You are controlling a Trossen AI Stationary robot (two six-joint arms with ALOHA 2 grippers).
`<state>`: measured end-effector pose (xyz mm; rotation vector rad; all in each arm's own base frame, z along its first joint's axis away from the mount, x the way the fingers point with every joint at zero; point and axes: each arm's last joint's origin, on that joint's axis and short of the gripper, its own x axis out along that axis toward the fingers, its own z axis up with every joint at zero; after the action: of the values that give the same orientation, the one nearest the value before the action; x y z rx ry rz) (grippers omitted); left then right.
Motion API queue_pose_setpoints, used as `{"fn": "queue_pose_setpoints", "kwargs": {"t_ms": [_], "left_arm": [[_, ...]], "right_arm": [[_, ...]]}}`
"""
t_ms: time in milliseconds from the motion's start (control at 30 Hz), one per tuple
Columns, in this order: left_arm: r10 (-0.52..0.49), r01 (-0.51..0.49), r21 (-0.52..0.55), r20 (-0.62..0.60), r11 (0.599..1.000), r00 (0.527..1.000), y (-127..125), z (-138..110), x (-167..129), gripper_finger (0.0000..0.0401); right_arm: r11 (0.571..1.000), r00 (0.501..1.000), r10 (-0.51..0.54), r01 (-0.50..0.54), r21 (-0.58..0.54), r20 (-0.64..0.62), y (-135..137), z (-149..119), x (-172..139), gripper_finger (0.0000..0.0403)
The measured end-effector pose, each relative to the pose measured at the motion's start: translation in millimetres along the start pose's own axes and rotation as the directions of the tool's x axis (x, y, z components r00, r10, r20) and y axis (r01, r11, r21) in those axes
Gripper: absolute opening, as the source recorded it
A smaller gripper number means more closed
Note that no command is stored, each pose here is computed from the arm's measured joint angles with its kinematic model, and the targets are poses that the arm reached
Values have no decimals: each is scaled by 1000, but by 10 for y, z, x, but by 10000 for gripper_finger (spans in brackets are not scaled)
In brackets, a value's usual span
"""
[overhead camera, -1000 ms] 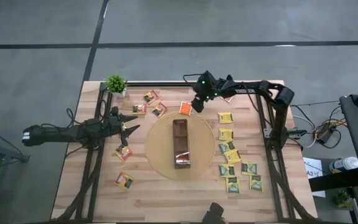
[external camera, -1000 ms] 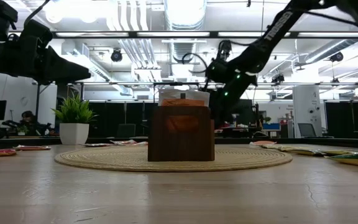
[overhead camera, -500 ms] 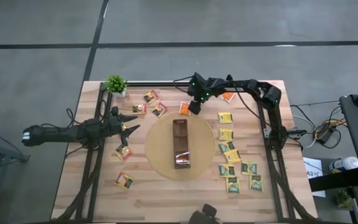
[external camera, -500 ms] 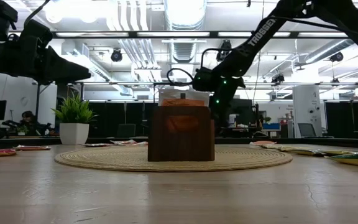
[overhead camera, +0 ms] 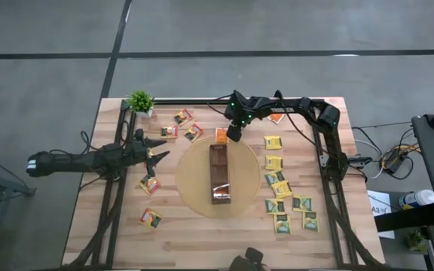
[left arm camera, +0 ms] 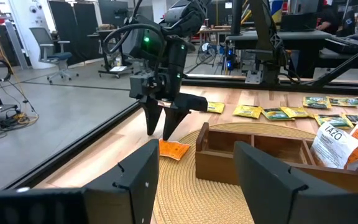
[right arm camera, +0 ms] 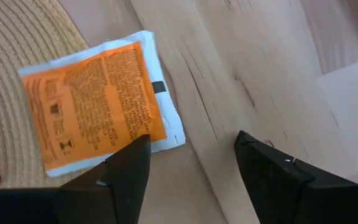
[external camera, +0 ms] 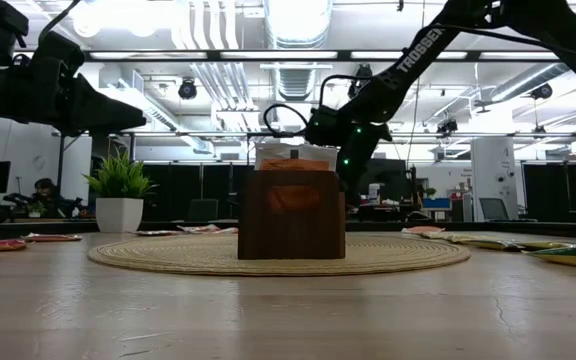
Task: Pick & Place Tea
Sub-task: Put the left white tea bag into the bottom section of the wooden organizer
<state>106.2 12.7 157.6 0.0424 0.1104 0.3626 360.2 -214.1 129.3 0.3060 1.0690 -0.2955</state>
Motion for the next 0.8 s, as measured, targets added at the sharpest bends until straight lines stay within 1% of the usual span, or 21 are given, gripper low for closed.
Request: {"fn": "queue_pose_setpoints", "kwargs": {"t_ms": [100, 500, 567, 700, 800], "left_arm": [[0, 0, 0, 0, 1000, 1000, 0, 0, 0, 202], [0, 0, 0, 0, 1000, 1000, 0, 0, 0, 202], [0, 0, 0, 0, 1000, 1000, 0, -1, 0, 202], [0, 0, 0, 0, 1000, 1000, 0, -1, 0, 202], [0, 0, 0, 0, 1000, 1000, 0, 0, 0, 202]], "right_arm": [[999, 999, -34, 34, -9, -13, -16, -9, -18, 227], [999, 998, -54, 54, -2, -30, -8, -12, -217, 226], [999, 999, -39, 39, -4, -14, -3, 2, -216, 226], [998, 998, 49, -47, -33, 41, 48, 49, -191, 226], [997, 997, 55, -52, -52, 46, 105, 49, -108, 226]]}}
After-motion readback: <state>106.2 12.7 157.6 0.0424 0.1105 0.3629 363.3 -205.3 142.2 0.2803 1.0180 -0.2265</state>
